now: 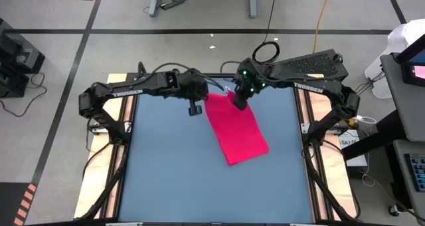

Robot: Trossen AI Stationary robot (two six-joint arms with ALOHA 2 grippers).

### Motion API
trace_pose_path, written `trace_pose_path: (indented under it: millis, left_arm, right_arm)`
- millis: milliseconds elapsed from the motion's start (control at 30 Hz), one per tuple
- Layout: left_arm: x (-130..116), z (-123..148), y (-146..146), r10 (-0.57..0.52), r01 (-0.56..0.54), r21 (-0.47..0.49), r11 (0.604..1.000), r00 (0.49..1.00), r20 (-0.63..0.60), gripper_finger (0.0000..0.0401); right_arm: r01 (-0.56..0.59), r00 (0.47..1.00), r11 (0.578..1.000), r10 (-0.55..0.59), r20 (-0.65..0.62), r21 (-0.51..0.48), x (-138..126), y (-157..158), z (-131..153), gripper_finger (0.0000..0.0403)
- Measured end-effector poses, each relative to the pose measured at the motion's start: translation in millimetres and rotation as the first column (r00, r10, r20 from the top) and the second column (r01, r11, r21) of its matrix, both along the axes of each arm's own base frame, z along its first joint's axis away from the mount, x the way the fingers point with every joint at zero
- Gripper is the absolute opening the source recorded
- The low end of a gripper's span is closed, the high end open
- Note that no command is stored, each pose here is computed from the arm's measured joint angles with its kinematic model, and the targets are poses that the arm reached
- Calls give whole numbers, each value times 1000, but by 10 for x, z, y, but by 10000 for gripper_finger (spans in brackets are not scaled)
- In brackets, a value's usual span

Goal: Roll towel
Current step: Roll the red towel

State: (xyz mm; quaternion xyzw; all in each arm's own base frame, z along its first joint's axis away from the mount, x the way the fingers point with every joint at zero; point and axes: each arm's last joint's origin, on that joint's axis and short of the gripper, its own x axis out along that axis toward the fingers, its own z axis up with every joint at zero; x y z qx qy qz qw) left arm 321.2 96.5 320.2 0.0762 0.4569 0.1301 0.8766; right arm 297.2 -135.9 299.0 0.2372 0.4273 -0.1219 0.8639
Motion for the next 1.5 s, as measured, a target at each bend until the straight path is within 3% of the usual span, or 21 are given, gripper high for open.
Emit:
trace_pose_path:
  millis: [133, 233, 333, 400, 500, 567, 633, 733, 833, 933, 1033, 1200, 1367, 1500]
  left_arm:
    - [-166, 259, -110, -33, 45, -94, 995, 992, 125, 0]
    - [-351, 564, -273, -147, 218, -226, 949, 944, 294, 0]
    - [-505, 850, -453, -219, 411, -359, 838, 856, 469, 0]
    - [-599, 1038, -559, -233, 533, -421, 733, 780, 581, 0]
    - [-738, 1325, -682, -233, 674, -409, 616, 651, 722, 0]
    - [-808, 1453, -721, -233, 727, -374, 575, 584, 778, 0]
    - [-877, 1531, -730, -245, 748, -317, 582, 534, 809, 0]
    - [-970, 1540, -670, -272, 701, -238, 672, 533, 801, 0]
    - [-981, 1393, -564, -293, 599, -212, 772, 631, 718, 0]
    - [-929, 1123, -448, -278, 461, -206, 863, 775, 568, 0]
    - [-876, 792, -344, -265, 347, -178, 921, 891, 368, 0]
    - [-643, 205, -169, -279, 296, -87, 951, 946, 167, 0]
    - [-419, -285, 10, -232, 230, 30, 973, 971, 63, 0]
    - [-265, -500, 201, -150, 147, 177, 973, 989, 1, 0]
  right_arm:
    - [-84, 994, 982, 70, 85, 168, -109, 10, 102, 0]
    - [-230, 962, 934, 176, 207, 273, -195, 145, 268, 0]
    - [-392, 902, 827, 258, 347, 403, -227, 344, 435, 0]
    - [-489, 851, 744, 292, 437, 454, -223, 503, 578, 0]
    - [-601, 769, 659, 322, 553, 452, -231, 761, 857, 0]
    - [-632, 733, 633, 303, 609, 447, -233, 898, 1041, 0]
    - [-631, 723, 622, 254, 642, 464, -193, 984, 1157, 0]
    - [-582, 729, 663, 169, 664, 471, -161, 1032, 1233, 0]
    - [-499, 730, 779, 141, 669, 379, -81, 990, 1161, 0]
    - [-307, 819, 910, 104, 564, 278, 50, 891, 898, 0]
    - [-129, 915, 982, 63, 399, 141, 155, 740, 585, 0]
    - [19, 986, 1000, -21, 166, 17, 325, 406, 97, 0]
    - [51, 996, 999, -51, 67, 1, 452, 50, -293, 0]
    - [47, 999, 999, -47, -2, -10, 520, -148, -586, 0]
